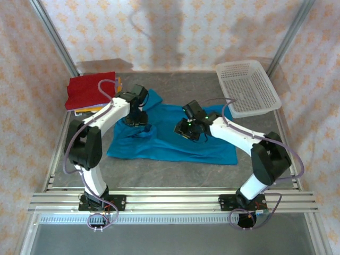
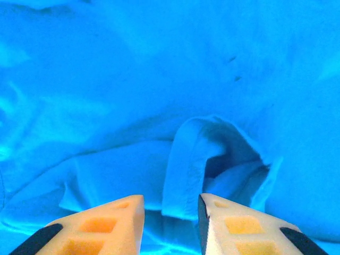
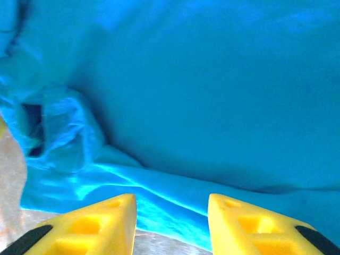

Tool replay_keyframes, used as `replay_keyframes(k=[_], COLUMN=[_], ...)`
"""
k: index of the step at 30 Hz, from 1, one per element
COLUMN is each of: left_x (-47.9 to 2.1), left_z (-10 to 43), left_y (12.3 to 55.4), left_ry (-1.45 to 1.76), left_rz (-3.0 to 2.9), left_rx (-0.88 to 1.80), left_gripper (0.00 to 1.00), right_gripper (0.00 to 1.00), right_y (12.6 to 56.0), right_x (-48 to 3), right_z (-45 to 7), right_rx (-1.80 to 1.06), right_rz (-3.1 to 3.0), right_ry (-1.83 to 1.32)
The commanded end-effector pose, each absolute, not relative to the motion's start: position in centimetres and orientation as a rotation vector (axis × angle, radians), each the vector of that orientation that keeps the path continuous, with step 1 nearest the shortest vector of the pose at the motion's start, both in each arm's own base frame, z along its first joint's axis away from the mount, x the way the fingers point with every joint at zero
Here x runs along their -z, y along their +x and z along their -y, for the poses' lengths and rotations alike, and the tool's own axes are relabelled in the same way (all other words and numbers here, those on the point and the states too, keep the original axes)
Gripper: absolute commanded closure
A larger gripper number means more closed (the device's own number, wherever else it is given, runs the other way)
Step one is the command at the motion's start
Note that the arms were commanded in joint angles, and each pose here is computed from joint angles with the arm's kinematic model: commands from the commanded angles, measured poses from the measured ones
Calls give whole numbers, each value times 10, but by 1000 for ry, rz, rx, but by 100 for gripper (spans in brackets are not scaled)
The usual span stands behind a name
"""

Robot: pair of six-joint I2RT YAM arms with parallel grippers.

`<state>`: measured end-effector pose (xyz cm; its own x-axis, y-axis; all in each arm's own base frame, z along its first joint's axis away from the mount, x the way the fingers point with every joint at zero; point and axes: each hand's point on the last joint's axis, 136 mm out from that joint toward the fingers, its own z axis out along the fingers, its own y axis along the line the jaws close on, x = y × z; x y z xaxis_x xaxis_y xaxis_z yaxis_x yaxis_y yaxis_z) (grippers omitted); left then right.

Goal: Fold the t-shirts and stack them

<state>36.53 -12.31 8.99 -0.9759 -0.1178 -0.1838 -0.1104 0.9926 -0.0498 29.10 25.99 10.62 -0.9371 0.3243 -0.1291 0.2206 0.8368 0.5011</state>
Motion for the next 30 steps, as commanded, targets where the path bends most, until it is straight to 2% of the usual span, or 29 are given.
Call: replay_keyframes(k=[1,5,11,15,17,19,22,30], left_x=[-91,-83,-71,-73,-77,-83,-96,-120], left_z=[107,104,122,119,114,105,94,69], left_y=[359,356,350,350,353,359,368,390], left_ry=[-65,-19,-75,-81,-50,-7,64,205], left_rz=[-2992,-3034,-3064,-3049,-3040,-3026,-2998,-2919], left_rx=[-223,-355,-176,-195,-253,-343,-474,-766], left_gripper=[65,63,64,78,88,94,95,95], right_gripper=[60,60,60,60,59,60,60,60], right_y=[282,276,275,277,277,276,273,258], right_x=[-105,-99,-97,-98,-98,-97,-85,-43], right_z=[-239,-227,-225,-226,-226,-223,-212,-197], right_rx=[-657,-644,-645,-643,-634,-607,-534,-554], right_rz=[-2802,-2806,-2812,-2806,-2811,-2817,-2836,-2882], right_ry=[418,441,436,432,424,419,445,570])
